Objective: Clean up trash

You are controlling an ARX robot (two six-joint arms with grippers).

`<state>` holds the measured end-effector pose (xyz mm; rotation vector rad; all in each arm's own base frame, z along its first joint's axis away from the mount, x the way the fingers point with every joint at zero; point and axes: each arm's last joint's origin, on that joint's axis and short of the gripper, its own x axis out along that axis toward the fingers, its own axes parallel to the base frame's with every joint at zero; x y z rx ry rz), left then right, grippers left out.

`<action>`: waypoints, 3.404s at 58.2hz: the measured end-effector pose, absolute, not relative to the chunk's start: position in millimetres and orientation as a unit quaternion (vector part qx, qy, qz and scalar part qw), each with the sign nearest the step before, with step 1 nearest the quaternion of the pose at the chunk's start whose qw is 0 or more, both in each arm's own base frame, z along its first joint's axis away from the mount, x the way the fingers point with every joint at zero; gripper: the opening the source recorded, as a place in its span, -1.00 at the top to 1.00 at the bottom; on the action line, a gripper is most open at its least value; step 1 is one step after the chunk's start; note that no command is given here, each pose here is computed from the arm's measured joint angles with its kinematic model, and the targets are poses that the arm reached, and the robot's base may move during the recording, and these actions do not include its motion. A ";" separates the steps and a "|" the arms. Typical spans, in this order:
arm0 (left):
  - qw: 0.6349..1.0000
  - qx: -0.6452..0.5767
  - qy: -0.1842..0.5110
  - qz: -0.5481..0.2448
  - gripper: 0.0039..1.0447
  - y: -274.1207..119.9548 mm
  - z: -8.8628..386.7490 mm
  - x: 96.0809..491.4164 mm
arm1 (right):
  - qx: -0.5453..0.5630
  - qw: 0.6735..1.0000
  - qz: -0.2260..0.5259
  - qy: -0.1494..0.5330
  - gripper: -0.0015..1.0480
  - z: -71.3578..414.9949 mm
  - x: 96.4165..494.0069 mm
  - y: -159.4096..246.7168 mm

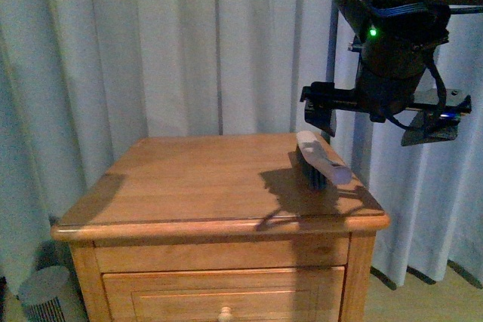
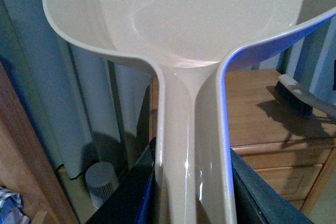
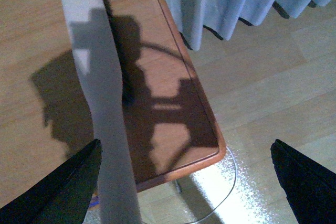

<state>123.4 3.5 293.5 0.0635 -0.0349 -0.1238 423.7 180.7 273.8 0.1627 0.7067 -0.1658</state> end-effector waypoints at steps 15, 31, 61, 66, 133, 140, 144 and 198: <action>0.997 0.032 -0.017 -0.062 0.47 3.5 293.5 123.4 | 0.078 0.924 -0.071 0.368 -0.86 252.3 433.3 197.8; 0.997 0.032 -0.017 -0.062 0.47 3.5 293.5 123.4 | 0.071 0.918 -0.057 0.386 -0.86 232.1 438.0 214.5; 0.997 0.032 -0.017 -0.062 0.47 3.5 293.5 123.4 | 0.061 0.912 -0.056 0.402 0.20 220.6 433.4 217.9; 0.997 0.032 -0.017 -0.062 0.47 3.5 293.5 123.4 | 0.060 0.910 -0.053 0.408 0.47 216.2 432.6 217.3; 0.997 0.032 -0.017 -0.062 0.47 3.5 293.5 123.4 | -0.111 0.994 -0.002 -0.007 0.63 302.9 189.4 105.9; 0.997 0.032 -0.017 -0.062 0.47 3.5 293.5 123.4 | -0.087 0.996 0.002 -0.003 0.63 294.8 168.0 91.4; 0.997 0.032 -0.017 -0.062 0.47 3.5 293.5 123.4 | -0.075 0.997 -0.002 -0.002 0.63 291.5 158.8 85.7; 0.997 0.032 -0.017 -0.062 0.47 3.5 293.5 123.4 | -0.037 0.999 -0.009 -0.020 0.63 282.4 143.4 83.2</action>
